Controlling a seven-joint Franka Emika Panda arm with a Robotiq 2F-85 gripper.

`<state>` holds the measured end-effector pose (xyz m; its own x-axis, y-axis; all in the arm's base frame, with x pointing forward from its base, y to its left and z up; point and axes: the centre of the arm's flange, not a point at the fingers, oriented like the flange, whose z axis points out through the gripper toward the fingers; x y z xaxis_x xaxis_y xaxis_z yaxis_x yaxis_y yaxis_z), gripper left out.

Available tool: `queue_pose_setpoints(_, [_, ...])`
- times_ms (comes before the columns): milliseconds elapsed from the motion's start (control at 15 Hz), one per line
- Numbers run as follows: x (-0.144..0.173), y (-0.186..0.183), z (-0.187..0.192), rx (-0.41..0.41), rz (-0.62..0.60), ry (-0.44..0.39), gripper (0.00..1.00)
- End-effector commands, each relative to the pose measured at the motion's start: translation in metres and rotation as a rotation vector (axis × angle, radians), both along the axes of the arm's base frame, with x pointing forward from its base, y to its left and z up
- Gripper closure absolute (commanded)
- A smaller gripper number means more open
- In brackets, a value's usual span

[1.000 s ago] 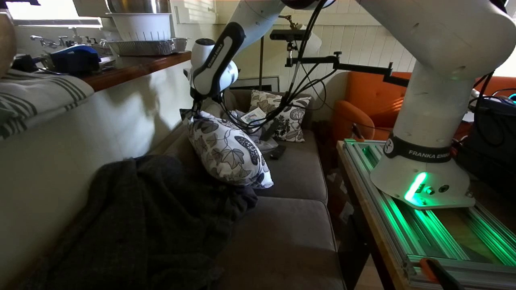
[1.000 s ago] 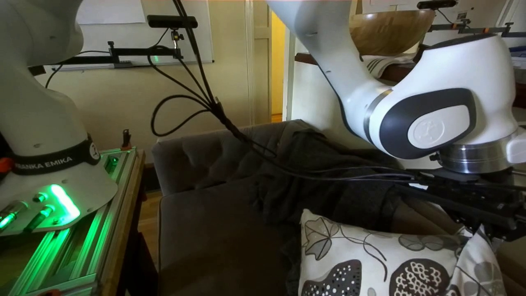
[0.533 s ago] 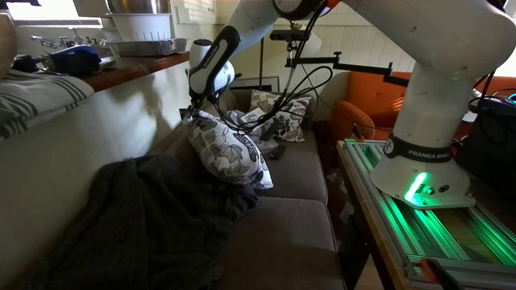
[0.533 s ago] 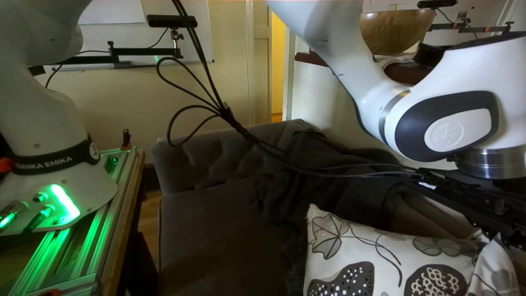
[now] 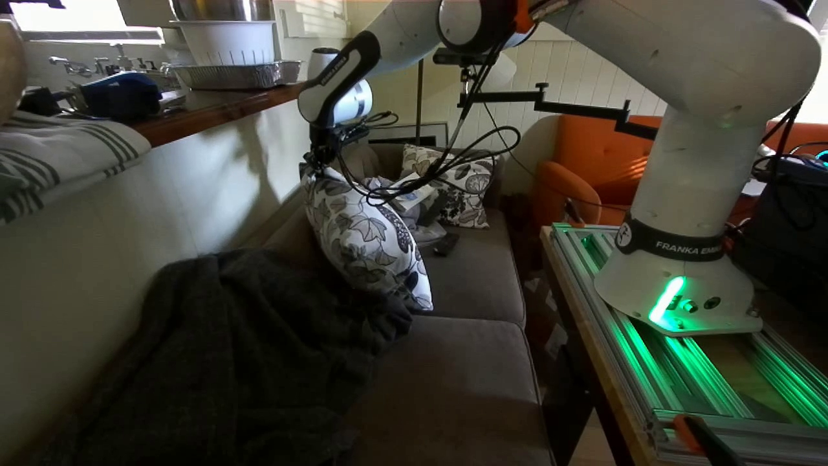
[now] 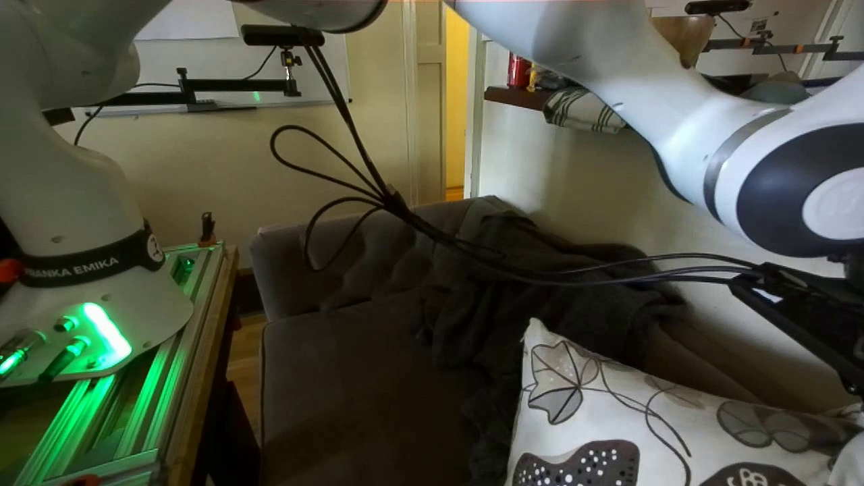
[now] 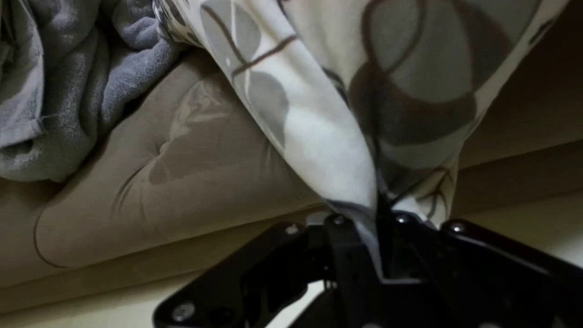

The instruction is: Stretch out the blanket then move the pillow to the right

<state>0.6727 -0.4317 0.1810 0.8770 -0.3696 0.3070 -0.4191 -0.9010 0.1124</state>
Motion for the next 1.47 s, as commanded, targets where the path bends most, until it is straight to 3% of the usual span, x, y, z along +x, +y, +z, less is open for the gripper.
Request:
queue_pose_setpoints(0, [0.034,-0.059,0.046,0.021,-0.153,-0.094,0.97])
queue_pose_setpoints(400, [0.020,-0.107,0.089,0.098,-0.362,-0.141,0.97])
queue_pose_setpoints(867, [0.017,-0.144,0.140,0.057,-0.543,-0.278,0.97])
queue_pose_setpoints(933, [-0.028,-0.103,0.105,0.092,-0.488,-0.172,0.87])
queue_pose_setpoints(1333, [-0.026,-0.106,0.111,0.085,-0.515,-0.199,0.87])
queue_pose_setpoints(1400, [-0.026,-0.106,0.111,0.085,-0.516,-0.199,0.97])
